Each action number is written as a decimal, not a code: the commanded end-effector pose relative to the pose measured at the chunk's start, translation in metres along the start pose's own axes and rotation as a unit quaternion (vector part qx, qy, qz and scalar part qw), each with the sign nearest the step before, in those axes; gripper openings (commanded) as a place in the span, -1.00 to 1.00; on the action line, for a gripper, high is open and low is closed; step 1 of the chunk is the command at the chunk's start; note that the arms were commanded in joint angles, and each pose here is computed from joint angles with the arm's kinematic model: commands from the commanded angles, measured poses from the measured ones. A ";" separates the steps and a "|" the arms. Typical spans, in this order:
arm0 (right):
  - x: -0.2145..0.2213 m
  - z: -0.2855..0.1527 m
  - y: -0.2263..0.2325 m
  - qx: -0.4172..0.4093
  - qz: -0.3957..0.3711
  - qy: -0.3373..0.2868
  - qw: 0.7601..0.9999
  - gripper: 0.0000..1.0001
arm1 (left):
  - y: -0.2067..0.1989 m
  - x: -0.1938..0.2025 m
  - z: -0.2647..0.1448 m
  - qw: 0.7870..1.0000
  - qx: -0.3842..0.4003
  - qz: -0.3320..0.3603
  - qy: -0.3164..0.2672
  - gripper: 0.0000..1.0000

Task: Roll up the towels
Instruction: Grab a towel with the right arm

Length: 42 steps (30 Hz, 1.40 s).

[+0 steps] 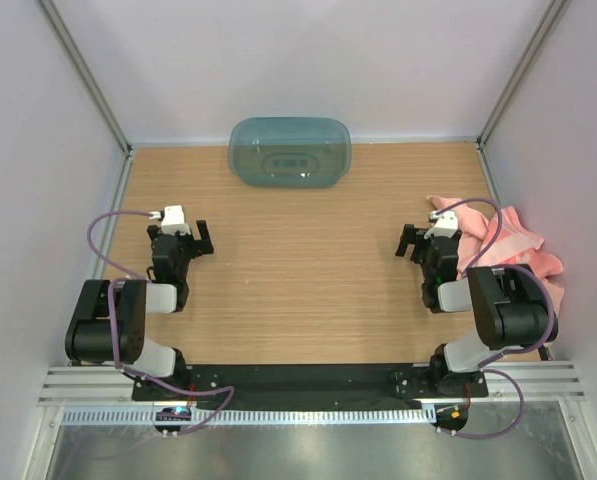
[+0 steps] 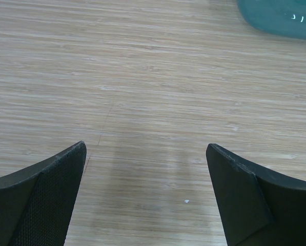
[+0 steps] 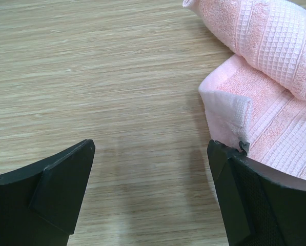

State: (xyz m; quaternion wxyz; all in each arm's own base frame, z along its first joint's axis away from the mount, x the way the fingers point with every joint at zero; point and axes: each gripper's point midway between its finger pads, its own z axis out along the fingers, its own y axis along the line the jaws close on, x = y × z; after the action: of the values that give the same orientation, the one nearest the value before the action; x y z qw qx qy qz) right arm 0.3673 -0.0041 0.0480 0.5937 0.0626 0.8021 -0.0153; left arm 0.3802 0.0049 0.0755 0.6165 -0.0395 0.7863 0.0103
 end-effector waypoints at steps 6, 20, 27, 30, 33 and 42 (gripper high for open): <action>-0.031 0.006 0.003 0.001 -0.001 -0.053 0.999 0.99 | -0.001 -0.015 0.002 0.999 0.002 -0.002 -0.032 1.00; -0.156 -0.060 0.032 -0.005 0.060 -0.110 0.992 0.99 | 0.017 -0.115 -0.051 0.990 -0.081 -0.113 -0.012 1.00; -0.216 -0.092 0.034 -0.008 0.161 -0.095 0.982 0.99 | -0.007 -0.150 -0.099 0.925 -0.050 -0.376 -0.021 0.99; -0.217 -0.085 0.026 0.030 0.163 -0.029 0.986 0.99 | -0.054 -0.163 -0.116 0.942 0.065 -0.317 0.085 1.00; -0.203 -0.070 -0.015 0.151 0.152 0.051 0.975 0.99 | -0.058 -0.150 -0.136 0.943 0.065 -0.279 0.167 0.99; -0.118 -0.038 -0.044 0.179 0.180 0.250 0.934 0.93 | -0.021 -0.111 -0.191 0.961 -0.005 -0.181 0.210 1.00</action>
State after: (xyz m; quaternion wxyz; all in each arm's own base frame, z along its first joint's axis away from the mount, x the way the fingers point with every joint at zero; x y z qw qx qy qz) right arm 0.3821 -0.0681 0.1881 0.4012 0.3184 0.8575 -0.0479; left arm 0.2526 -0.0293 0.2454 0.4623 -0.2070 0.8507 -0.1405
